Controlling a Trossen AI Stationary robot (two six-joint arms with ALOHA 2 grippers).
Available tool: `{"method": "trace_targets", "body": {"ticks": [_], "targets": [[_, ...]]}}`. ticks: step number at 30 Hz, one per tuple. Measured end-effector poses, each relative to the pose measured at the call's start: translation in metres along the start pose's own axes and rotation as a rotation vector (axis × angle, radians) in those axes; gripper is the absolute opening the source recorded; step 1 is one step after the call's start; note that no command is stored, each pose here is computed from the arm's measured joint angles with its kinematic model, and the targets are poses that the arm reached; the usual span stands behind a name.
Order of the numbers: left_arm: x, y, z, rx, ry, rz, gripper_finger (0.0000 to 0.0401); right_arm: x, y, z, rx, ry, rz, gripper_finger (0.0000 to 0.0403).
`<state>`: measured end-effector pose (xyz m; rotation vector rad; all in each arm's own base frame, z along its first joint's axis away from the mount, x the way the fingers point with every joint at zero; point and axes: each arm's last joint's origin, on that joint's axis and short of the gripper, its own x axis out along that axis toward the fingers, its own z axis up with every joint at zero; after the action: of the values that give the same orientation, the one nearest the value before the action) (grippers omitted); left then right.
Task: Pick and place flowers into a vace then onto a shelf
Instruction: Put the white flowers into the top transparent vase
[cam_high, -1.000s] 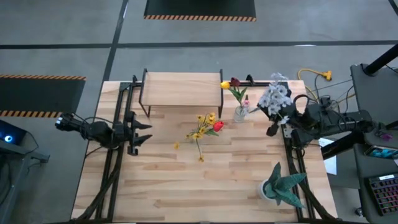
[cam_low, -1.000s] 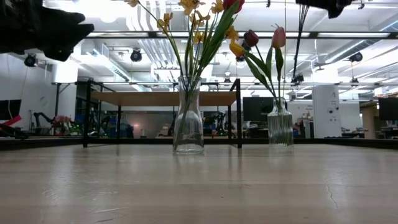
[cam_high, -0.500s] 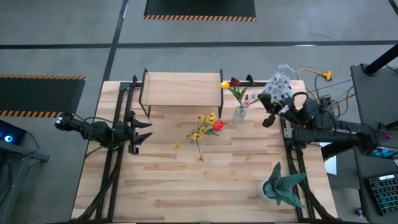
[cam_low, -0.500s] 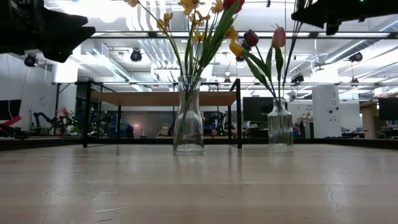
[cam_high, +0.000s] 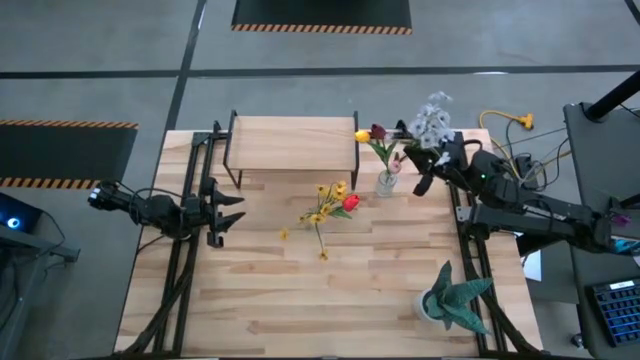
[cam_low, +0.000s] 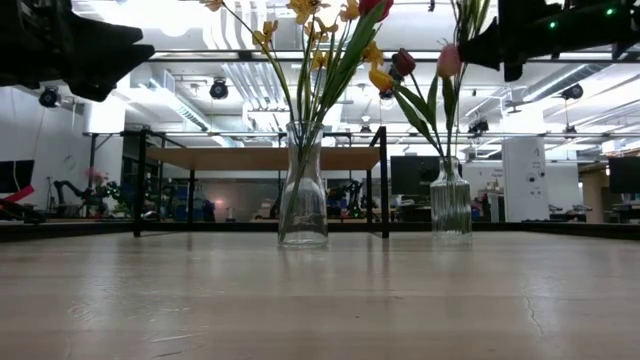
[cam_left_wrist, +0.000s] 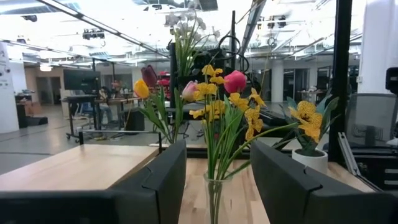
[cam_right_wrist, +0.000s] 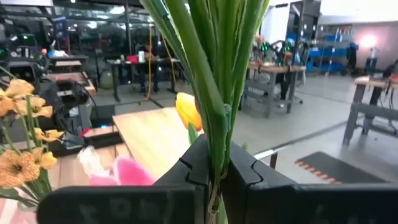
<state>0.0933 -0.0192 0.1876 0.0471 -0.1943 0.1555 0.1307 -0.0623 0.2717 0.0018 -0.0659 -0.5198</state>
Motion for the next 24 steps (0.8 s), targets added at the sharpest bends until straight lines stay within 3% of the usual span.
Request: {"method": "trace_targets", "body": {"ticks": [14,24], "targets": [[0.000,0.000,0.000,-0.008,0.003,0.000,0.0163,0.008,0.000,-0.010,-0.004,0.067,-0.016,0.0013],[0.000,0.000,-0.001,-0.016,0.004,0.000,0.0163,0.018,-0.004,-0.034,0.016,0.177,-0.043,0.0013]]}}
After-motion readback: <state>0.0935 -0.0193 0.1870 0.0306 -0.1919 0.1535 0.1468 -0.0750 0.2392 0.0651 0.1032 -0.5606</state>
